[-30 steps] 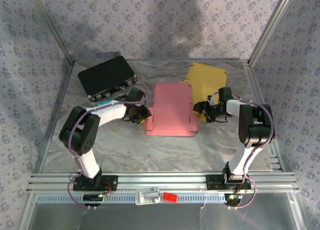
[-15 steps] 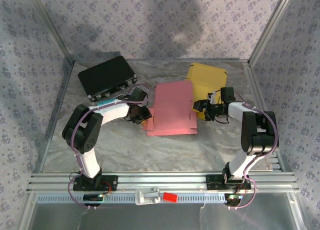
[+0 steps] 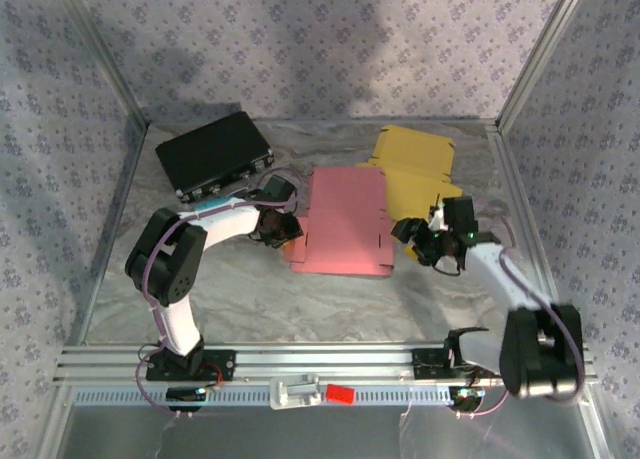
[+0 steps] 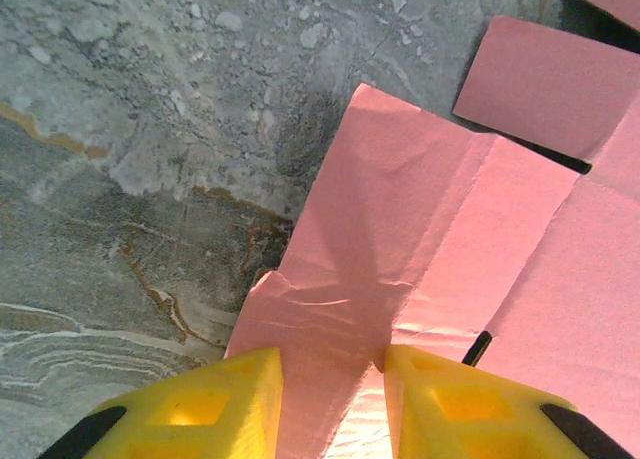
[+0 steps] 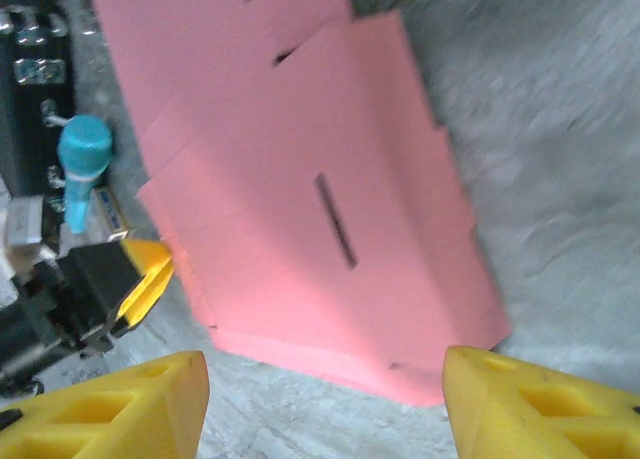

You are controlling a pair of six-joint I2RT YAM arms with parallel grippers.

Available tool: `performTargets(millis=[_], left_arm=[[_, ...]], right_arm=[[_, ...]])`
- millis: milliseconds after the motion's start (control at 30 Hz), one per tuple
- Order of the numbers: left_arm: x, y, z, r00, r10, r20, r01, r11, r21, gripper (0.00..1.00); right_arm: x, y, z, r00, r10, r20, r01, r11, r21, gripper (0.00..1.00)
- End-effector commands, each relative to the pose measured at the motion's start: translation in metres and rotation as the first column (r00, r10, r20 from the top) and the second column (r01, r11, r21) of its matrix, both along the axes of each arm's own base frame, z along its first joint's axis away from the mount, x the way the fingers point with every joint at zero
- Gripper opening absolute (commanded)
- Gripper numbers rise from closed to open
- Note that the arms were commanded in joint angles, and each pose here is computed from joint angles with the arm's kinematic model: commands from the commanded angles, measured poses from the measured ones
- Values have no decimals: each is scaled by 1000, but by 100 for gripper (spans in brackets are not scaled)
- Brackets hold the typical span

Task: Fold the paper box

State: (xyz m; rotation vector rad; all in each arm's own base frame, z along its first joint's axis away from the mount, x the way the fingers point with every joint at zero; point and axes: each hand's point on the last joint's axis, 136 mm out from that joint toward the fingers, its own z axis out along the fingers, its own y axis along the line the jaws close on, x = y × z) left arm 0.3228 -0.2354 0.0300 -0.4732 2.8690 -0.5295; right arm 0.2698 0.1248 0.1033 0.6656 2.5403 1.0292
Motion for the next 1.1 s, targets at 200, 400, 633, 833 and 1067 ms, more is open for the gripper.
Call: performTargets(millis=[200, 400, 633, 833, 1067], left_arm=[[-13, 4, -11, 998, -28, -51, 30, 999, 39, 32], [-11, 1, -7, 998, -37, -45, 38, 999, 23, 32], [-10, -3, -8, 998, -46, -50, 46, 999, 8, 32], [-9, -3, -7, 997, -50, -51, 50, 999, 7, 31], [-8, -1, -6, 997, -51, -50, 51, 999, 5, 31]], right_arm=[[-22, 22, -33, 942, -325, -88, 334, 936, 115, 63], [-7, 35, -42, 925, -350, -151, 371, 917, 145, 59], [-36, 46, -48, 890, -409, -202, 434, 896, 97, 58], [-52, 43, -53, 861, -457, -225, 486, 868, 97, 58], [-63, 56, -47, 863, -446, -237, 478, 873, 95, 59]])
